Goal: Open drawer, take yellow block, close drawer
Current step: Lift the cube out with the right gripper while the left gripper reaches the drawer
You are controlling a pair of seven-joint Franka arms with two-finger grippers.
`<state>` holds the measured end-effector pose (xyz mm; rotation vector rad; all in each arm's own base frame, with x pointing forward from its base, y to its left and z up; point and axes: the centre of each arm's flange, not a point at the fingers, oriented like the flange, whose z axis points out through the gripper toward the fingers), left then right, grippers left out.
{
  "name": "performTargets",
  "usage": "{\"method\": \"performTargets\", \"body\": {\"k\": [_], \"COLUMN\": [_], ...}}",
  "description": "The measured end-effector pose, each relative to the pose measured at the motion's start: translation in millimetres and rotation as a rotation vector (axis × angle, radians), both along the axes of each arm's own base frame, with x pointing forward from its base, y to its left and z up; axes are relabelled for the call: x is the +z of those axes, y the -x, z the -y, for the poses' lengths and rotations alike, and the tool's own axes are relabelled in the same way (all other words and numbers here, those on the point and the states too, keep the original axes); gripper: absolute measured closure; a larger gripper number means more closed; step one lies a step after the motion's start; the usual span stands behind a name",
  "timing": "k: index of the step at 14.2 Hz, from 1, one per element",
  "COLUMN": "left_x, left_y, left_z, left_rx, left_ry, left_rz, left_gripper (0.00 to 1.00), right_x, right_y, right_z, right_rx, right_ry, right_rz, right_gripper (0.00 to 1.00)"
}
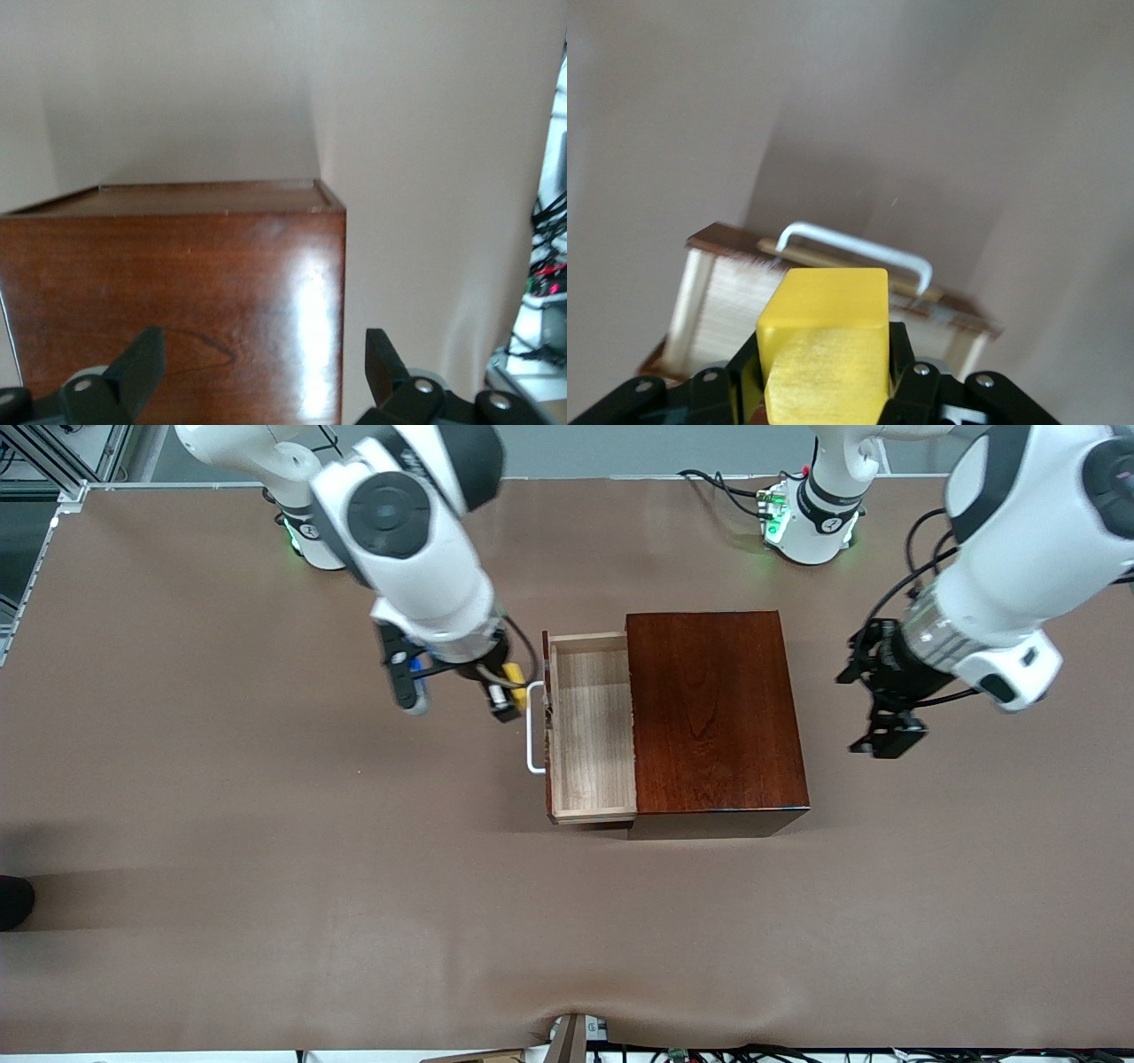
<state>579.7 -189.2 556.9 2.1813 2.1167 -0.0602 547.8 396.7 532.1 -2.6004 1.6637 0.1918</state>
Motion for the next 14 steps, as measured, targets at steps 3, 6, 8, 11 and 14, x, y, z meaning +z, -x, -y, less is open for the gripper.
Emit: {"method": "performTargets", "body": {"k": [3,6,8,11,14], "left_x": [-28,-60,-77,-103,-120], "left_y": [6,8,9,18,37], "left_z": [66,132,172,238,293], "left_rx": [-0.053,0.000,0.084,0.169,0.210], "left_ry": [0.006,0.012,0.021,0.047,0.099], "left_rz": [-0.043,-0.091,-0.115,-0.114,-0.070], "left_gripper": [0.00,0.00,0.00,0.00,0.00], "right_x": [2,3,-7,-50,-119], "right_y": [-4,4,13,21,31], "right_z": [85,201,259,305,327], "right_rx": [0.241,0.454,0.583,0.776,0.919], "right_ry": [0.008,-0.018,-0.041,-0.060,-0.048], "right_rz": [-0.009,-0.005,0.017,0.061,0.122], "right_gripper": [0.44,0.44,0.44,0.44,0.44]}}
